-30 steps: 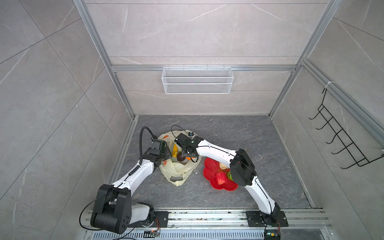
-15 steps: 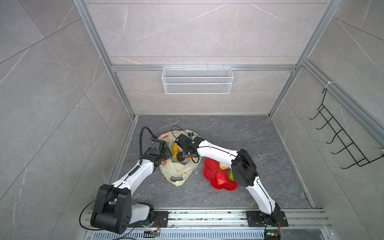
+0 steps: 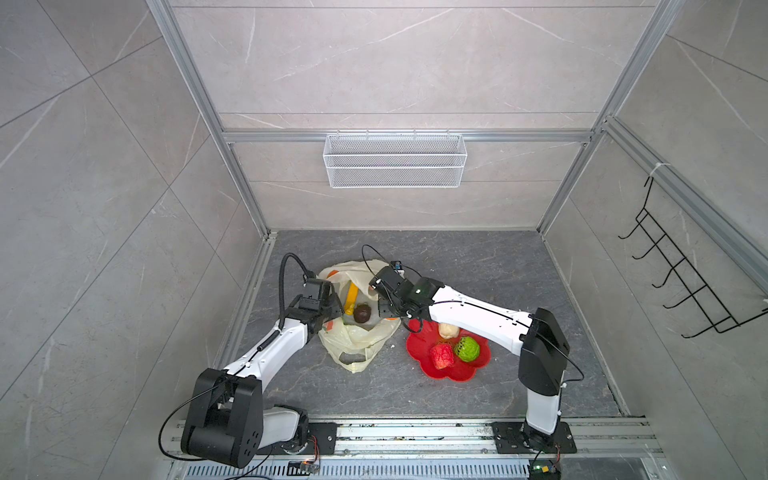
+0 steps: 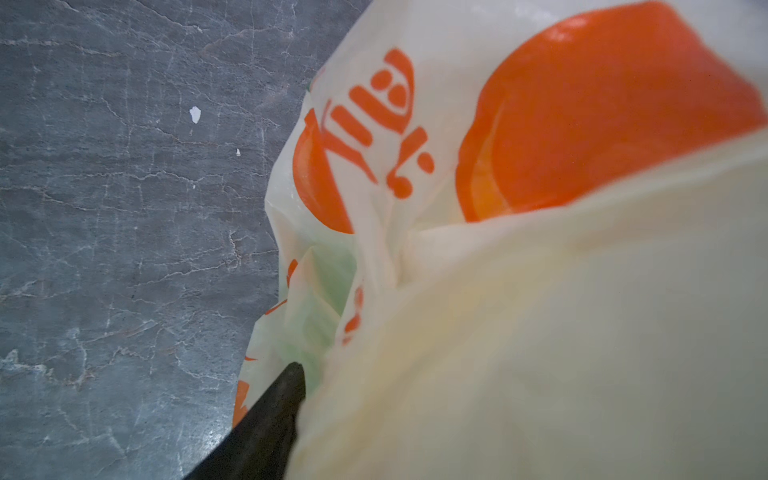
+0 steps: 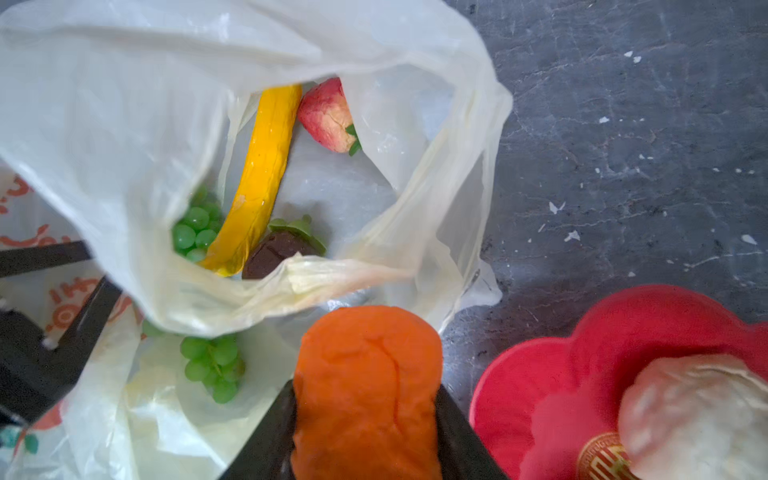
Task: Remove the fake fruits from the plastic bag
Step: 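Lift the orange out of the bag and carry it over the red plate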
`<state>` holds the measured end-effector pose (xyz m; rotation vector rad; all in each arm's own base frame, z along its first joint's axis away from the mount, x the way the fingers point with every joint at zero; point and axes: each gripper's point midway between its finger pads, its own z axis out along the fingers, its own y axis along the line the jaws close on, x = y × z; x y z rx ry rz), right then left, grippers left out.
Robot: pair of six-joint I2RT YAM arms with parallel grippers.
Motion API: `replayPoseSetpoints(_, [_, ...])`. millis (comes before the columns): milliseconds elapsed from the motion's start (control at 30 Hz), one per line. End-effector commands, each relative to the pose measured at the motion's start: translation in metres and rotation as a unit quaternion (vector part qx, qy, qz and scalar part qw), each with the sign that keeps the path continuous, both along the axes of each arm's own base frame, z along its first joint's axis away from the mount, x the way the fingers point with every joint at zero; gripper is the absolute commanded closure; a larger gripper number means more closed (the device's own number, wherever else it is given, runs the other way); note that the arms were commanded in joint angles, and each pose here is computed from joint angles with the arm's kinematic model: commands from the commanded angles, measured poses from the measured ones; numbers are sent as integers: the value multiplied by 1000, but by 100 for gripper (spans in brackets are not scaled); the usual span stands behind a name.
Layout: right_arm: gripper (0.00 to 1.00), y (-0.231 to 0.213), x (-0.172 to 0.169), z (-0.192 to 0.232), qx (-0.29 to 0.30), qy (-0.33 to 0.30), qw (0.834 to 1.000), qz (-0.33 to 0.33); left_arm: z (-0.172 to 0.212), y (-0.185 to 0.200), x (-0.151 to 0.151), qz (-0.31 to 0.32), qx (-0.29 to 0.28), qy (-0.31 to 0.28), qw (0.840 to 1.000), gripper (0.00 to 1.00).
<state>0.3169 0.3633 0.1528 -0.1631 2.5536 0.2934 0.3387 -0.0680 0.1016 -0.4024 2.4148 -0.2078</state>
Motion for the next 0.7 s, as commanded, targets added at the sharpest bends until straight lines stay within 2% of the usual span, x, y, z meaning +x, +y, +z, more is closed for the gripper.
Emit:
replayPoseSetpoints(0, [55, -9, -2, 13, 13, -16, 1000, 8, 13, -2, 8, -12, 10, -16, 1000, 35])
replayPoseSetpoints(167, [55, -19, -8, 9, 17, -2, 1000, 6, 35, -3, 1, -21, 34, -47, 998, 24])
replayPoseSetpoints(300, [55, -41, -13, 15, -2, -8, 1000, 1, 55, 4, -11, -13, 48, -68, 996, 17])
replayPoseSetpoints(500, [54, -97, -25, 18, -54, -17, 998, -18, 49, 9, -33, -12, 67, -50, 996, 16])
replayPoseSetpoints(667, [54, -128, -35, 6, -61, -5, 997, -44, 35, 10, -40, -22, 74, -57, 995, 16])
